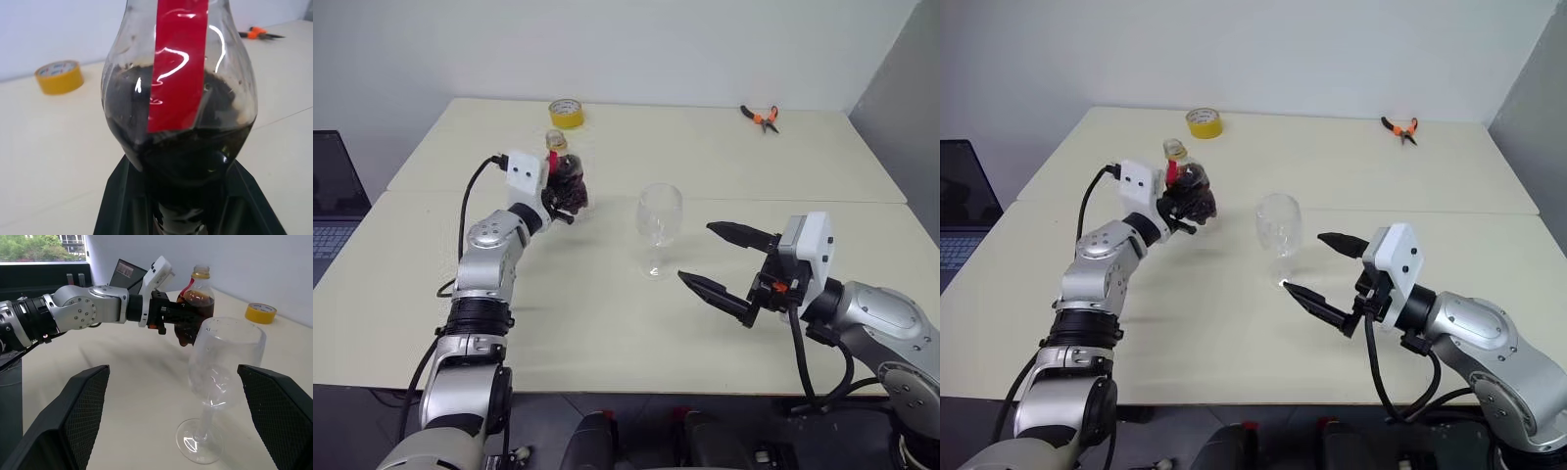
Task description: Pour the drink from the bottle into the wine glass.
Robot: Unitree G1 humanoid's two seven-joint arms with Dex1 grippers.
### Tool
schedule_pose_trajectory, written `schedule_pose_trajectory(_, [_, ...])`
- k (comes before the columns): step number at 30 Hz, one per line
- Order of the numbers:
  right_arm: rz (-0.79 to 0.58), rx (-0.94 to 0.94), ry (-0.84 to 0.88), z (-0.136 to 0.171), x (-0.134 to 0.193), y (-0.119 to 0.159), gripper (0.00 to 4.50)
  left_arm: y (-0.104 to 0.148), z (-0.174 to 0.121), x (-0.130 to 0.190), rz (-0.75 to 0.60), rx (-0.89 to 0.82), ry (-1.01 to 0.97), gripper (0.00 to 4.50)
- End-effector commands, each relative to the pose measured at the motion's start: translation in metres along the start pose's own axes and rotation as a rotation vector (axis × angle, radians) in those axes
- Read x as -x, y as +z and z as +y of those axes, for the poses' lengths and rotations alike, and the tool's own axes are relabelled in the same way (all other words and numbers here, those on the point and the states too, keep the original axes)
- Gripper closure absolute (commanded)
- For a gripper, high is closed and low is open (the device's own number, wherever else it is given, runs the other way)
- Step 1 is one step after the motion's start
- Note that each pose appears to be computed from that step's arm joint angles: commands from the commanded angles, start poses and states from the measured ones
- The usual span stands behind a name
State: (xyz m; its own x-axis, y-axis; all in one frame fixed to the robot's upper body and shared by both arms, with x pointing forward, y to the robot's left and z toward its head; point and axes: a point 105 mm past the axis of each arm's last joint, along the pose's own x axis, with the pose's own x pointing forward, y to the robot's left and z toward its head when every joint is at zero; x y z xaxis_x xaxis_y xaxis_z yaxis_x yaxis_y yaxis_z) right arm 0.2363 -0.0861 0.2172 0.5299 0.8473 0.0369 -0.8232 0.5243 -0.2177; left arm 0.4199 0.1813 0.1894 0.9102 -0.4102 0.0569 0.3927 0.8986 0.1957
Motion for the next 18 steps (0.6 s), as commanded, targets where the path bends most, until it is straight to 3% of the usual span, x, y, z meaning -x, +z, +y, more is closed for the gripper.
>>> schedule_pose_trajectory(1, [-0.064, 0.034, -0.018, 0.002, -0.001, 0.015, 0.0, 0.044, -0.022, -0.007, -0.116, -0.121, -0.115, 3.65])
schedule_pose_trajectory(3, [-0.074, 0.033, -0.045, -0.001, -0.003, 0.016, 0.0, 0.056, -0.04, -0.01, -0.148, -0.211, -0.201, 3.65])
schedule_pose_trajectory(11, [-0.044, 0.038, -0.151, -0.012, -0.01, 0.009, 0.0, 0.061, -0.072, -0.02, -0.156, -0.472, -0.371, 3.71])
schedule_pose_trajectory(18, [-0.045, 0.031, -0.195, -0.017, -0.013, 0.01, 0.0, 0.07, -0.073, -0.025, -0.189, -0.634, -0.41, 3.71])
